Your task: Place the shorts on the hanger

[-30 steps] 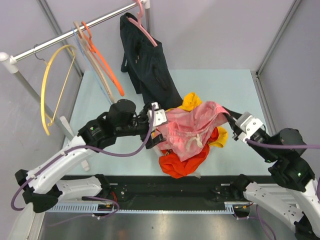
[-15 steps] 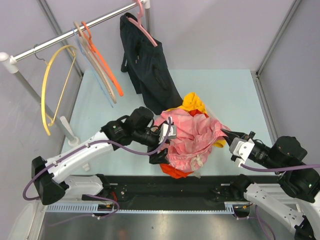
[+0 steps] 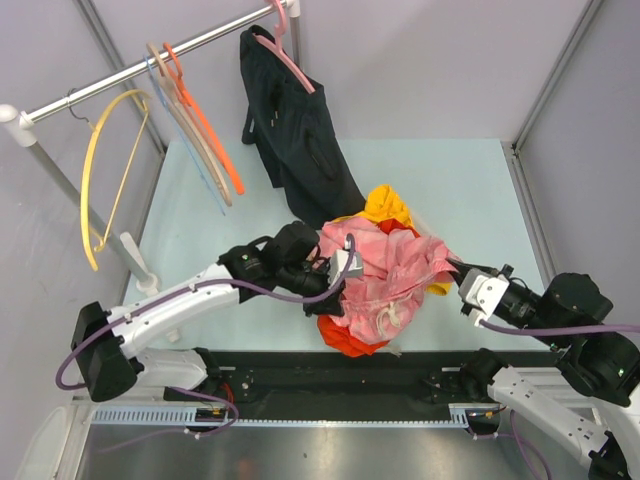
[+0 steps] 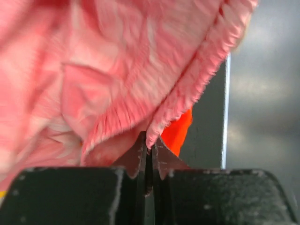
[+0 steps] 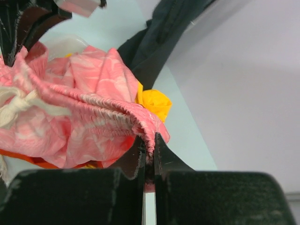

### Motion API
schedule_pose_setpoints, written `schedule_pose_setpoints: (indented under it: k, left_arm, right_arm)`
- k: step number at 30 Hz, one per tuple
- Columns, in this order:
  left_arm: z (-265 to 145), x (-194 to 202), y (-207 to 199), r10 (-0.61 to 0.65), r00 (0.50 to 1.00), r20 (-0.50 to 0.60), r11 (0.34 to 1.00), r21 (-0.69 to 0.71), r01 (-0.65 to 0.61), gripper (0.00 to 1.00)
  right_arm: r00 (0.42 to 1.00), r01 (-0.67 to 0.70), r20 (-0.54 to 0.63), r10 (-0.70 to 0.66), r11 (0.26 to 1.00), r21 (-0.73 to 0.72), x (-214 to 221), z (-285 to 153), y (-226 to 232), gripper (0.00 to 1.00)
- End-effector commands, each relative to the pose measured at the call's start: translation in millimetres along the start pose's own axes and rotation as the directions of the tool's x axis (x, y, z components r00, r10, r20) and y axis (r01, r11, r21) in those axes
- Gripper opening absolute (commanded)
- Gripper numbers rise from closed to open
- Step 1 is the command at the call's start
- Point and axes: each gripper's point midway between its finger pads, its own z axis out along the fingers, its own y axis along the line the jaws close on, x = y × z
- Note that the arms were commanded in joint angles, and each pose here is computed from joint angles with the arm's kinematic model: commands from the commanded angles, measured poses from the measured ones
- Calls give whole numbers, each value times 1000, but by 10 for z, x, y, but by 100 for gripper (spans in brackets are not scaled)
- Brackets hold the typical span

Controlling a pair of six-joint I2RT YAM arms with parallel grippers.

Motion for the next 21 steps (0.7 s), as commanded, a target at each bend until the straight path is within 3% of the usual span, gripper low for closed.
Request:
schedule_pose_setpoints:
  k: [1, 7, 13, 15, 21]
  left_arm:
    - [-468, -592, 115, 94, 989, 111, 986, -150, -76, 0]
    - [-1332, -1388, 302, 276, 937, 213, 887, -431, -164, 0]
    - [-2477, -2306, 186, 513, 789, 338, 677, -724, -130, 0]
    - [-2716, -2440, 162, 567, 754, 332, 615, -779, -119, 0]
    - [-3274, -2892, -229, 748, 577, 329, 503, -848, -168, 0]
  right_arm:
    - [995, -98, 2, 100, 972, 212, -60, -59, -412, 0]
    - [988, -153, 100, 118, 849, 505, -312, -105, -1133, 0]
    - [962, -204, 272, 22, 721, 663, -883, -195, -1789, 0]
    - [941, -208, 336, -36, 721, 661, -1161, -193, -1930, 0]
    - [860, -106, 460, -222, 803, 586, -1814, -216, -1944, 0]
